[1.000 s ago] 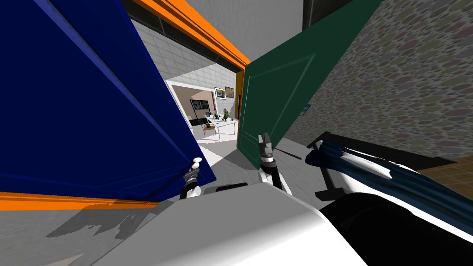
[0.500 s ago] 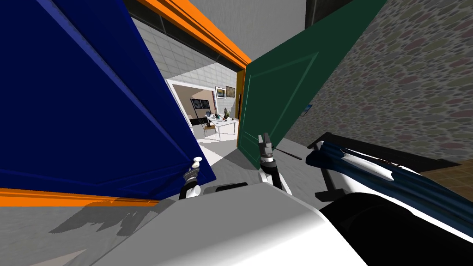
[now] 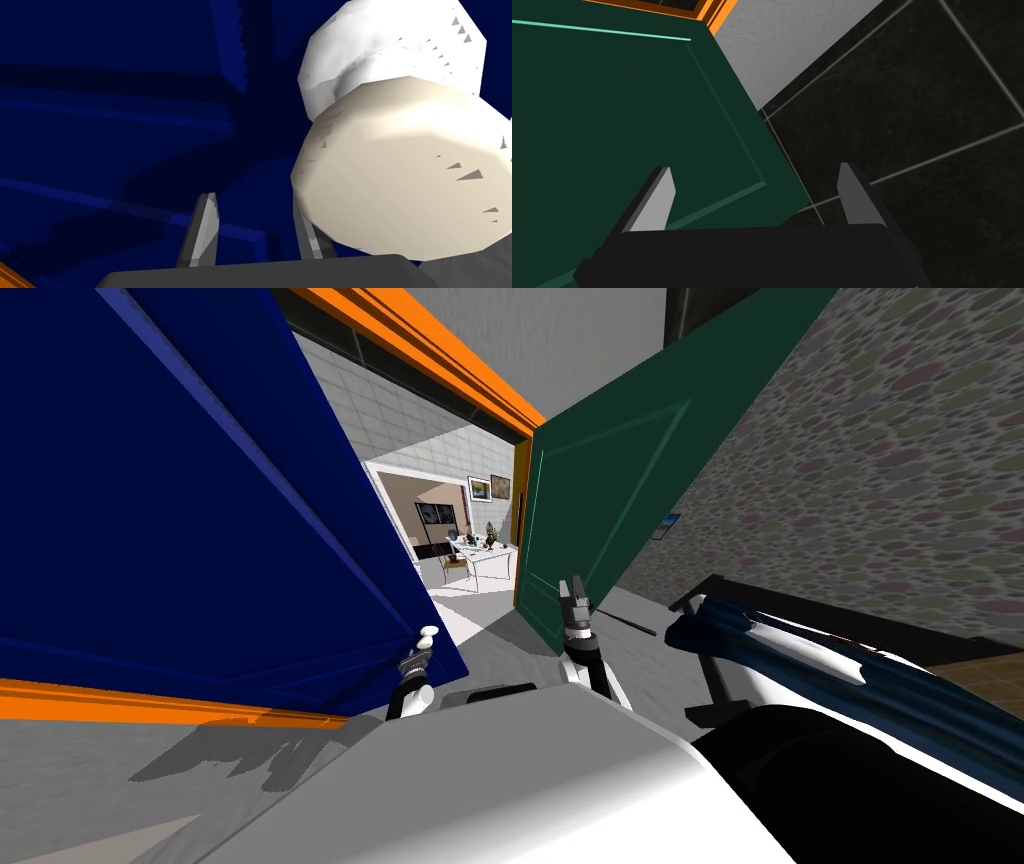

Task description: Pull the door open

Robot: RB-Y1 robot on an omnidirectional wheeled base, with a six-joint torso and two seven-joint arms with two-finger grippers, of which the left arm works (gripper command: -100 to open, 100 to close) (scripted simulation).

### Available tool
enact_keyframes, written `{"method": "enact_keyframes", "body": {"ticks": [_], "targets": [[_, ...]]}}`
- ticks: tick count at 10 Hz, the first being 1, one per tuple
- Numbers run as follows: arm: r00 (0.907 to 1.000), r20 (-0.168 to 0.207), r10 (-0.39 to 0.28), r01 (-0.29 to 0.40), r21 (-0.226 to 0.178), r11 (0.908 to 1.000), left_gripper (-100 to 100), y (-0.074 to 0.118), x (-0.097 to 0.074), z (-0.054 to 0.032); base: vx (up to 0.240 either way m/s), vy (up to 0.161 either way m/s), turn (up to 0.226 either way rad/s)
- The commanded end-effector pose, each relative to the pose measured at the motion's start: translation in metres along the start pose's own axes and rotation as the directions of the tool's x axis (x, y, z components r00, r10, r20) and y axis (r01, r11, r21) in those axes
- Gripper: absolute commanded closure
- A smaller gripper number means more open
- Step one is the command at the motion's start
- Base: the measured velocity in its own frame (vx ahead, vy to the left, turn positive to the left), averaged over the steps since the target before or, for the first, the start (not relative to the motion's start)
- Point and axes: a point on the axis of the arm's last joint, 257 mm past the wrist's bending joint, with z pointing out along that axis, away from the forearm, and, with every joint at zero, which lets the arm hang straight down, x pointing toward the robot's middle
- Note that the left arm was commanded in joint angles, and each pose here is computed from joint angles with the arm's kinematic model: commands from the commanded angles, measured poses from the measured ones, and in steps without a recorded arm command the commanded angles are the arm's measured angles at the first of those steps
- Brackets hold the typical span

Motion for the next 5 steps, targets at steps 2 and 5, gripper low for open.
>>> {"method": "enact_keyframes", "body": {"ticks": [2, 5], "targets": [[0.9999, -0.012, -0.006, 0.006, -0.007, 1.0, 100, 0.0059, 0.0045, 0.0011, 0.005, 0.007, -0.016], [0.9999, -0.012, -0.006, 0.006, -0.007, 1.0, 100, 0.0059, 0.0045, 0.0011, -0.002, -0.002, 0.007]]}}
